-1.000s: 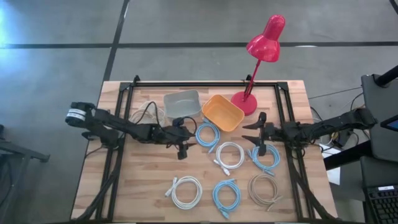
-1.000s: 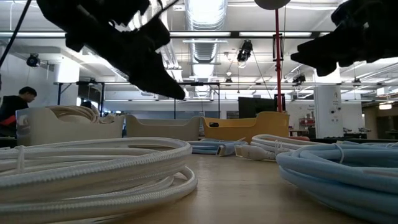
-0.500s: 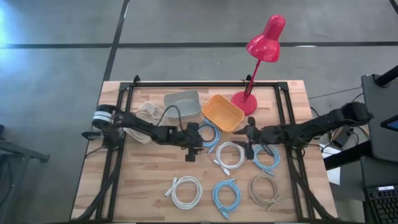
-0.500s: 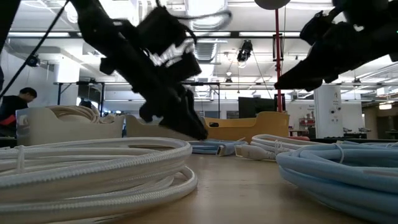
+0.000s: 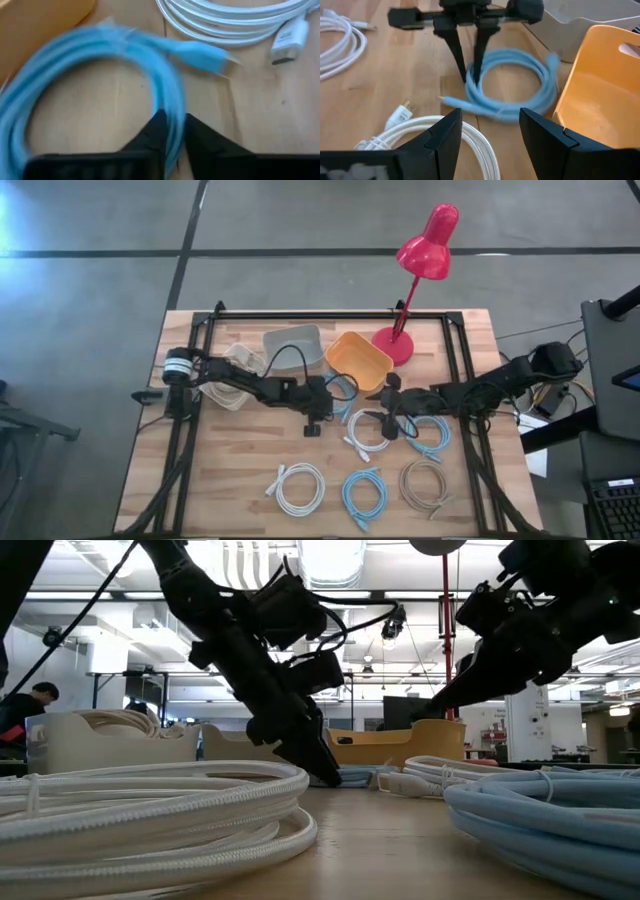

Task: Sort HDMI cables
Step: Put the top left light blue hdmi cable into the gray bin, then put the left light blue hdmi cable into the gray bin

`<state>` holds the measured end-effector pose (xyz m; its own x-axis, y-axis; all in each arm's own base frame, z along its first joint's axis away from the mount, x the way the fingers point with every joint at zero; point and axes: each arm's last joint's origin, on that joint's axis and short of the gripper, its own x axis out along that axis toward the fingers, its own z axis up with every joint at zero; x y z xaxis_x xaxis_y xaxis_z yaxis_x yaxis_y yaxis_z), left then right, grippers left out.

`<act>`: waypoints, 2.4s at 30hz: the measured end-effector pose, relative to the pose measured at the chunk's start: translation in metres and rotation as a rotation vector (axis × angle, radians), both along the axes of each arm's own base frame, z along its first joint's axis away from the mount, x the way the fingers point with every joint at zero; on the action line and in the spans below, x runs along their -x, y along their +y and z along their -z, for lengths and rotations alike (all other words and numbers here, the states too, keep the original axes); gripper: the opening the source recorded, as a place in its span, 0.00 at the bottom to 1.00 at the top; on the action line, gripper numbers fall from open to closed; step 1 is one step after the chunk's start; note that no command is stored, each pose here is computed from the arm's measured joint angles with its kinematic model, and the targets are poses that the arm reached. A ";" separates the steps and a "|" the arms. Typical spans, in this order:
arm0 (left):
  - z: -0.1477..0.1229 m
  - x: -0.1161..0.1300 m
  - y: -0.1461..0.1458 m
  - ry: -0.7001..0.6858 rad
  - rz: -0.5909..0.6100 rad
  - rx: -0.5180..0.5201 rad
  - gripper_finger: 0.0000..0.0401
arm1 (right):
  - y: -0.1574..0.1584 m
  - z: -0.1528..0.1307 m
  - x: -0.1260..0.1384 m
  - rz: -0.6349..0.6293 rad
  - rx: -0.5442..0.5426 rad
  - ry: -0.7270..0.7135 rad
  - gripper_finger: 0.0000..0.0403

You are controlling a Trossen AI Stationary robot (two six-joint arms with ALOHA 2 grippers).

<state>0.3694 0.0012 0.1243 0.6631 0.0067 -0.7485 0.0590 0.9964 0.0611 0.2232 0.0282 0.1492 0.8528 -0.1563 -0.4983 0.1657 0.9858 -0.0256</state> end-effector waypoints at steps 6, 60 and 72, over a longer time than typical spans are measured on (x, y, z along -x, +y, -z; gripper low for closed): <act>-0.022 0.012 0.000 0.014 -0.074 0.074 0.04 | 0.001 0.007 -0.007 -0.006 0.019 0.042 0.48; -0.055 0.041 0.100 -0.045 -0.813 -0.339 0.31 | 0.002 0.008 -0.013 -0.023 0.027 0.050 0.48; -0.119 0.061 0.071 -0.171 -0.660 -0.322 0.35 | 0.007 0.007 -0.014 -0.123 -0.074 0.042 0.48</act>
<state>0.3081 0.0721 0.2437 0.5523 0.6439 -0.5295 -0.5804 0.7529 0.3103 0.2371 0.0349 0.1422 0.8416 -0.0136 -0.5399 0.0437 0.9981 0.0431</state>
